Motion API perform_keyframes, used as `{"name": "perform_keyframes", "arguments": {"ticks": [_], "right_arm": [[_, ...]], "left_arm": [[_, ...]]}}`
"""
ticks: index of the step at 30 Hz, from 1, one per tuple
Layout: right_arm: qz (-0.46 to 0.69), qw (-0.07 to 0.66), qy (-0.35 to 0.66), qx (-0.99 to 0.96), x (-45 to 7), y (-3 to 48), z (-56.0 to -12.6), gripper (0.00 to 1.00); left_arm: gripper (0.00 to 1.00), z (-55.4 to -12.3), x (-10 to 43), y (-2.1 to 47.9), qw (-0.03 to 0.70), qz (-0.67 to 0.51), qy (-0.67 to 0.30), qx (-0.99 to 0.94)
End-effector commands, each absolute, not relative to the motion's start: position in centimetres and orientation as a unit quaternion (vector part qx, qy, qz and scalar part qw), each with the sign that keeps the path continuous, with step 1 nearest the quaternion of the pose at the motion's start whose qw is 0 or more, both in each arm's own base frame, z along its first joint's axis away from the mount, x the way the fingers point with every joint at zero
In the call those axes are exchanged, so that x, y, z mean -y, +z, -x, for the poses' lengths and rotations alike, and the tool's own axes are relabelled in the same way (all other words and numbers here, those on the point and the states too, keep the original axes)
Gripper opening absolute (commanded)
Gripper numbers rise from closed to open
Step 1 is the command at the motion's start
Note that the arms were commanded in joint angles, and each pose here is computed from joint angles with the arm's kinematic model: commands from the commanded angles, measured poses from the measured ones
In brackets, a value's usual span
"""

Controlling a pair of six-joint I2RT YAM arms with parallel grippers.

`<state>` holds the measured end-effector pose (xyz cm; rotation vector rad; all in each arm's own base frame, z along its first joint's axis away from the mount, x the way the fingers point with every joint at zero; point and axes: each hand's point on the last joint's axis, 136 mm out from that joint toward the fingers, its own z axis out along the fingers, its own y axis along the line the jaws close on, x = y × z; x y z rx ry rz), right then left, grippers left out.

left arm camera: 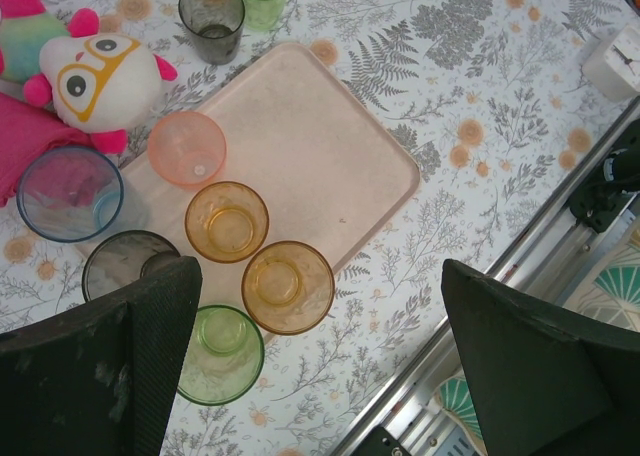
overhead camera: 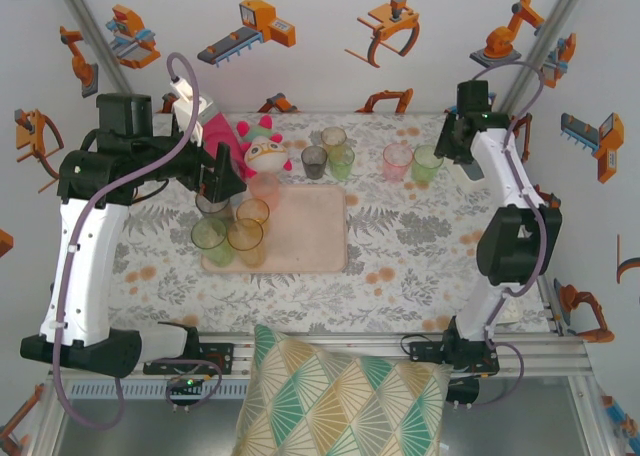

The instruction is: Place the glasses into the tray

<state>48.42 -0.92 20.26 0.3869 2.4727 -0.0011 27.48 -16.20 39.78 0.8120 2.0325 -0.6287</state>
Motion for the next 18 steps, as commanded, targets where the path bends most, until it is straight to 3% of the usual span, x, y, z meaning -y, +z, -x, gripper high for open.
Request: {"name": "perform_keyframes", "arguments": {"ticks": [1,18], "right_arm": [[-0.146,0.32,0.007,-0.936,1.3,19.4,-49.8,0.43],[-0.14,0.301,0.003,-0.943,2.0,16.9,-53.3,0.43]], "left_arm": [[0.97,-27.3,16.2,39.7,0.416,-0.327,-0.254,-0.81],[0.97,-28.1,16.3,38.9,0.403,-0.321,-0.259,-0.817]]}}
